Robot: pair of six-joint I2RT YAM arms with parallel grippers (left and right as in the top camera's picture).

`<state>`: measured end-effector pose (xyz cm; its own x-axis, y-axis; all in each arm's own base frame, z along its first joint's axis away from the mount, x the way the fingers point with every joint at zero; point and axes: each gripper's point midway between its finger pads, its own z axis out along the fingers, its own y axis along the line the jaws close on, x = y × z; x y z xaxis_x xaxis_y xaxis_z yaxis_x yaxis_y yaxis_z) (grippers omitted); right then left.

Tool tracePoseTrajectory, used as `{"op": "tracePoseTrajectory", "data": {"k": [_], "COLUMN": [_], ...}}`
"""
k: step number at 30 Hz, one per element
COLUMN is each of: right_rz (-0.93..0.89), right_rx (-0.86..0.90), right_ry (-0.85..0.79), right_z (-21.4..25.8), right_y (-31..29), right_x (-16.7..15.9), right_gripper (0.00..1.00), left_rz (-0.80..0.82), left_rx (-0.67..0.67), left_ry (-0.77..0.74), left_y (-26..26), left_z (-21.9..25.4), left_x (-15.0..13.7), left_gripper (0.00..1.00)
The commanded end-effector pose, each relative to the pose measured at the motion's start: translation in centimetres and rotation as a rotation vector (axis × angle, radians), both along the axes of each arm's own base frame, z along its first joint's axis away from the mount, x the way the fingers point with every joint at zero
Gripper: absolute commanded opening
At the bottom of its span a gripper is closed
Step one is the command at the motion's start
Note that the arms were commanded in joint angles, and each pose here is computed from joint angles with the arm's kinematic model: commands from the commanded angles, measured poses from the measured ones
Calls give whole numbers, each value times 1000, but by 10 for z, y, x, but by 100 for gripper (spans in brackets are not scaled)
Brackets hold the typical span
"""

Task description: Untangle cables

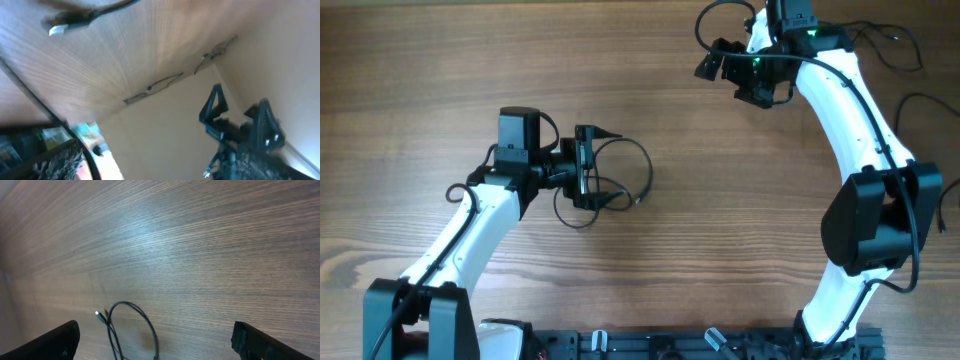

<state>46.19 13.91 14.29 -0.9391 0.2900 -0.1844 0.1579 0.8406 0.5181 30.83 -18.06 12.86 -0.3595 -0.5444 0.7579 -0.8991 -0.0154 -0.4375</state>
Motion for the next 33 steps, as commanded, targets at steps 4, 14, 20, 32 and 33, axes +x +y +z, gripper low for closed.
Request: {"op": "tracePoseTrajectory", "data": {"k": [4, 14, 20, 32, 33], "right_rz": [-49, -34, 43, 759, 781], "right_rx": [-21, -53, -51, -247, -319], "right_ry": [30, 47, 78, -90, -99], "right_z": [2, -3, -5, -83, -90], "right_y": [-7, -11, -6, 177, 178], "right_x": [-6, -11, -26, -145, -154], "right_gripper": [100, 100, 100, 97, 94], "left_rz": [233, 206, 78, 454, 456], "left_rx": [-9, 33, 235, 837, 839], "left_ry": [426, -406, -678, -28, -14], "left_y": [-7, -9, 10, 287, 290], "left_z": [-13, 71, 109, 32, 31], "left_x": [-15, 79, 96, 11, 7], "left_gripper": [100, 99, 99, 100, 100]}}
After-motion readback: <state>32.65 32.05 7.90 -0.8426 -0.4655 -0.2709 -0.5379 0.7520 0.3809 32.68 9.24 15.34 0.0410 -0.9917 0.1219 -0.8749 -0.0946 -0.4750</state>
